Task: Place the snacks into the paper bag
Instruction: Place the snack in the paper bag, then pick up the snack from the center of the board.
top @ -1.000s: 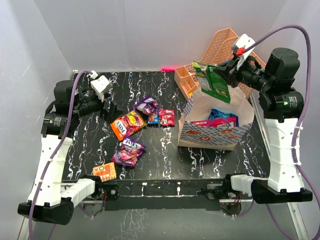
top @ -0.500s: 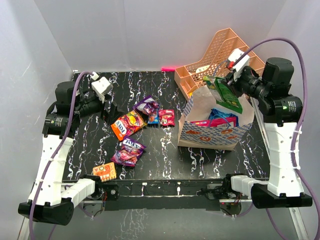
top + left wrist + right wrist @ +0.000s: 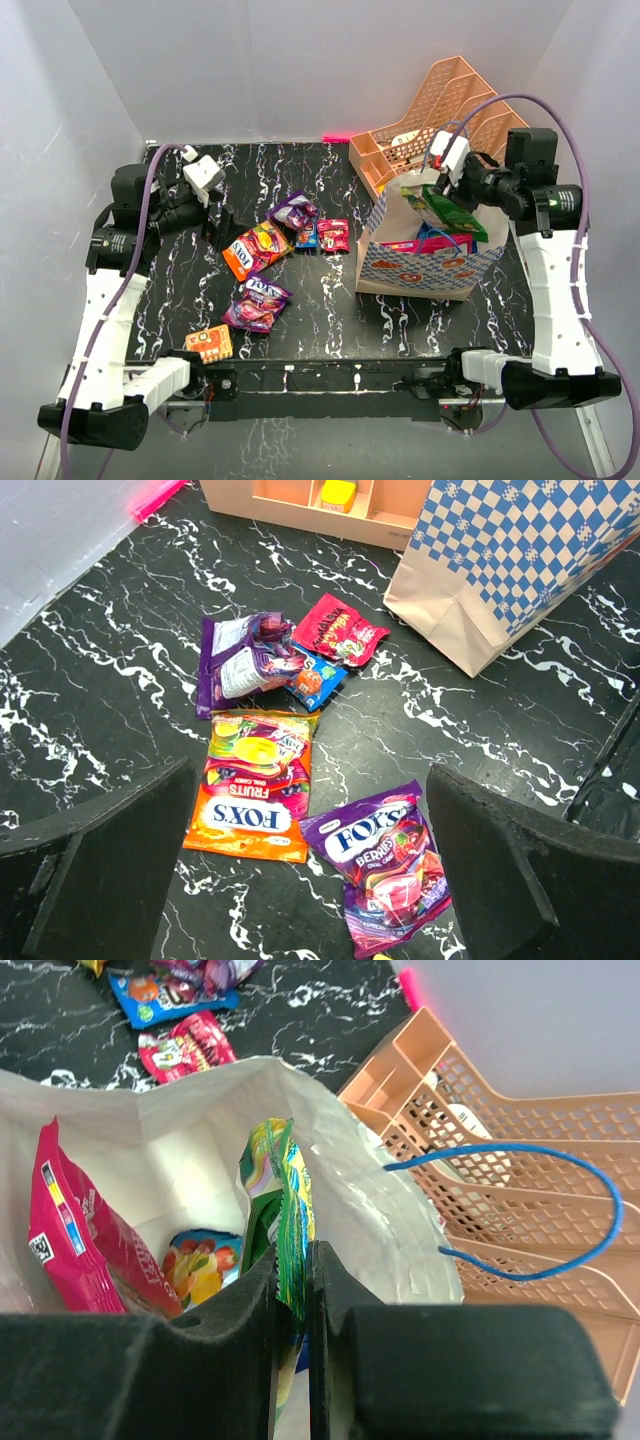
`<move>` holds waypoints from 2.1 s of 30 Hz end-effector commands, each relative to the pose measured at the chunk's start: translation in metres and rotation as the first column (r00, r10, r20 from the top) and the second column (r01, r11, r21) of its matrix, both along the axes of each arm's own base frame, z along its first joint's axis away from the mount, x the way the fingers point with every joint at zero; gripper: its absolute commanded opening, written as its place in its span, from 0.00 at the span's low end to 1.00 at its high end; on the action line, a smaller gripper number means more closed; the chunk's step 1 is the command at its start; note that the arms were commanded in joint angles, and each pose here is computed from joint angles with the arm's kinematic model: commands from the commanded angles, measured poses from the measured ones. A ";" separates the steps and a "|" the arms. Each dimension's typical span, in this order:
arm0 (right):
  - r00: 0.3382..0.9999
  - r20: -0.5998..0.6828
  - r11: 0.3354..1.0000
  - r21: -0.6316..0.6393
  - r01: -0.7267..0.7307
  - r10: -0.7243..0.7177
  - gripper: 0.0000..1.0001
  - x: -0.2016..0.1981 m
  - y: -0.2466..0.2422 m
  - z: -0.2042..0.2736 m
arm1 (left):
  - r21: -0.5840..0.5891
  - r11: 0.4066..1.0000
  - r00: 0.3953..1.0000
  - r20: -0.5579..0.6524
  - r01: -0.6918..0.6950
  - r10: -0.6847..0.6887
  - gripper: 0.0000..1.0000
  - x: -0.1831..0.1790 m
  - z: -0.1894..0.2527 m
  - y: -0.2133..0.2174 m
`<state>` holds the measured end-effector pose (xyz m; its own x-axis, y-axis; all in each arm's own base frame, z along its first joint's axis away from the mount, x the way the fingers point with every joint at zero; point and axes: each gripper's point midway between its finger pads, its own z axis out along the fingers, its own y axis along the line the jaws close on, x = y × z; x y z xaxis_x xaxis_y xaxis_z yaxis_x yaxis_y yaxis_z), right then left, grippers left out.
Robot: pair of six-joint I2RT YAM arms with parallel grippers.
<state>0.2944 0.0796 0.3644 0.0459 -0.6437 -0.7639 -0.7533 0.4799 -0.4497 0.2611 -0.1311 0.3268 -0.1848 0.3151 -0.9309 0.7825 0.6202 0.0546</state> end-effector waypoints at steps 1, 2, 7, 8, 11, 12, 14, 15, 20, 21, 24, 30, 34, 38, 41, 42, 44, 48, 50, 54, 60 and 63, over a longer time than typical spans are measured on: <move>0.998 0.029 0.997 -0.062 -0.045 0.047 0.08 0.001 -0.003 -0.004 | -0.023 0.999 0.999 0.014 0.030 -0.030 0.98 -0.006 0.004 -0.003; 0.998 0.021 0.996 -0.064 -0.055 0.056 0.08 0.001 -0.002 -0.008 | -0.024 0.999 0.999 0.015 0.031 -0.030 0.98 -0.006 0.004 -0.003; 0.993 -0.034 0.992 -0.050 -0.114 0.112 0.08 0.001 0.005 -0.027 | -0.027 0.999 0.999 0.012 0.031 -0.031 0.98 -0.005 0.003 -0.003; 0.992 -0.049 0.992 -0.046 -0.120 0.117 0.08 0.002 0.006 -0.030 | -0.029 0.999 0.999 0.012 0.030 -0.030 0.99 -0.005 0.003 -0.002; 0.987 -0.096 0.991 -0.036 -0.131 0.127 0.08 0.005 0.008 -0.042 | -0.031 0.999 1.000 0.009 0.029 -0.029 0.98 -0.006 0.003 -0.002; 0.985 -0.108 0.990 -0.034 -0.136 0.131 0.08 0.005 0.010 -0.046 | -0.031 0.999 1.000 0.009 0.029 -0.028 0.98 -0.006 0.002 -0.002; 0.982 -0.128 0.989 -0.028 -0.142 0.138 0.08 0.005 0.013 -0.053 | -0.031 0.999 1.000 0.010 0.024 -0.024 0.98 -0.006 0.002 -0.001; 0.981 -0.139 0.989 -0.028 -0.144 0.139 0.09 0.005 0.014 -0.056 | -0.032 0.999 1.000 0.007 0.024 -0.024 0.98 -0.006 0.001 -0.001; 0.969 -0.198 0.987 -0.027 -0.156 0.148 0.09 0.005 0.026 -0.075 | -0.039 0.999 1.000 0.002 0.020 -0.020 0.98 -0.004 0.001 0.000; 0.966 -0.210 0.987 -0.026 -0.158 0.149 0.09 0.004 0.029 -0.079 | -0.040 0.999 1.000 0.003 0.020 -0.020 0.98 -0.004 0.001 0.000; 0.959 -0.244 0.987 -0.031 -0.158 0.146 0.09 0.004 0.034 -0.090 | -0.042 0.999 1.000 0.000 0.019 -0.019 0.98 -0.004 0.000 0.001; 0.950 -0.290 0.989 -0.046 -0.137 0.118 0.16 0.005 0.037 -0.102 | -0.038 0.999 1.000 -0.003 0.010 -0.010 0.98 -0.004 -0.003 0.002; 0.948 -0.304 0.992 -0.054 -0.117 0.096 0.22 0.007 0.035 -0.105 | -0.031 1.000 1.000 -0.015 -0.001 0.001 0.98 -0.003 -0.008 0.004; 0.950 -0.305 0.993 -0.069 -0.095 0.070 0.29 0.007 0.031 -0.102 | -0.017 1.000 0.999 -0.027 -0.023 0.022 0.98 0.001 -0.016 0.007; 0.955 -0.294 0.994 -0.082 -0.073 0.046 0.36 0.008 0.028 -0.098 | -0.004 0.999 0.998 -0.041 -0.041 0.041 0.98 0.004 -0.024 0.010; 0.957 -0.287 0.994 -0.084 -0.066 0.039 0.38 0.009 0.027 -0.096 | 0.002 0.999 0.998 -0.047 -0.049 0.049 0.98 0.005 -0.028 0.011; 0.963 -0.269 0.995 -0.084 -0.054 0.029 0.43 0.009 0.026 -0.089 | 0.014 0.998 0.996 -0.065 -0.064 0.065 0.98 0.008 -0.038 0.014; 0.971 -0.238 0.997 -0.069 -0.033 0.016 0.52 0.010 0.026 -0.074 | 0.038 0.995 0.991 -0.098 -0.090 0.094 0.98 0.012 -0.056 0.018; 0.975 -0.224 0.998 -0.064 -0.022 0.007 0.55 0.010 0.025 -0.067 | 0.051 0.993 0.987 -0.113 -0.108 0.114 0.98 0.014 -0.064 0.021; 0.981 -0.195 0.999 -0.046 0.011 -0.020 0.59 0.012 0.024 -0.052 | 0.073 0.987 0.978 -0.143 -0.143 0.152 0.99 0.020 -0.078 0.027; 0.986 -0.132 0.994 0.032 0.103 -0.098 0.77 0.020 0.023 -0.025 | 0.139 0.974 0.964 -0.176 -0.178 0.201 0.99 0.032 -0.104 0.037; 0.983 -0.096 0.983 0.087 0.164 -0.155 0.80 0.027 0.022 -0.013 | 0.158 0.971 0.960 -0.188 -0.179 0.208 0.98 0.039 -0.116 0.039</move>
